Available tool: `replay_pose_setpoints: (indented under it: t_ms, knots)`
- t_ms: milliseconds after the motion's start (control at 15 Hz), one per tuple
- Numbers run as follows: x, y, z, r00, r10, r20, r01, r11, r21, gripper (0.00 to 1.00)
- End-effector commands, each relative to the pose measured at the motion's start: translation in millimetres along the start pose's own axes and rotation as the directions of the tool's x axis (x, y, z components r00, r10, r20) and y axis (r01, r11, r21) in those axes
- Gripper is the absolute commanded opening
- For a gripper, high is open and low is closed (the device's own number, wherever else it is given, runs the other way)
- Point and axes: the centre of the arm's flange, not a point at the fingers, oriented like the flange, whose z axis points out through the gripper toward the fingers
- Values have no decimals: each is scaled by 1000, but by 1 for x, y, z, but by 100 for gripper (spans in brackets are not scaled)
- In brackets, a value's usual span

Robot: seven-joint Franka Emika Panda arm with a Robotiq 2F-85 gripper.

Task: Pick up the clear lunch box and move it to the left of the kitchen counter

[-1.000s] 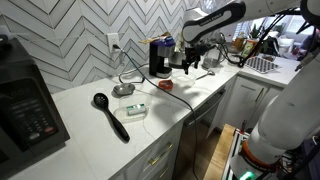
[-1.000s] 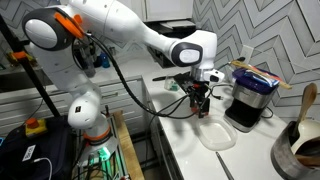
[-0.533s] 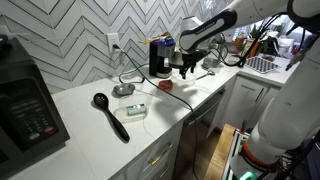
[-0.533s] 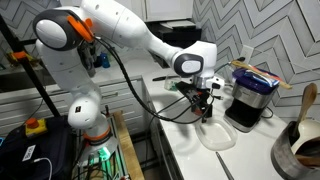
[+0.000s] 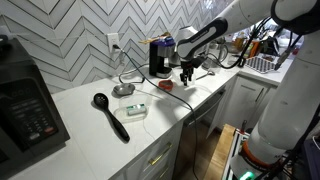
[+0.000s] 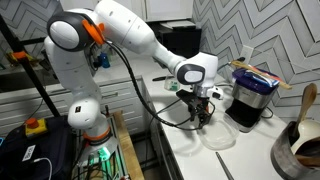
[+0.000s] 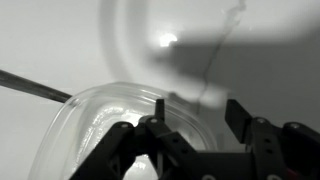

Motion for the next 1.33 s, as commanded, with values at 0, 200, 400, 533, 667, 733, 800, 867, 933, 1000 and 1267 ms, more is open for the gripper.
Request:
replay_pose_setpoints:
  t_ms: [0,200,400,533,667,733,800,867,933,1000,1267]
  knots:
    - [2,0,2,998,-64,-19,64,998,18,35]
    - [0,-6,-11,993,-108,-49,108,994,-2,11]
    - [-3,-10,-28,988,-130,-87,126,991,-45,43]
    - [-4,-10,-39,983,-135,-125,124,988,-91,50]
    - [-3,-9,-45,978,-155,-141,137,982,-129,66]
    - [-2,-8,-45,977,-166,-138,146,979,-142,72]
    - [-2,-6,-42,976,-173,-129,154,977,-148,79]
    - [-1,-6,-40,976,-180,-119,162,976,-145,88]
    - [-1,-6,-36,977,-183,-109,168,977,-132,94]
    - [0,-7,-32,978,-181,-101,169,978,-122,98]
    - [2,-10,-22,978,-192,-77,184,978,-95,58]
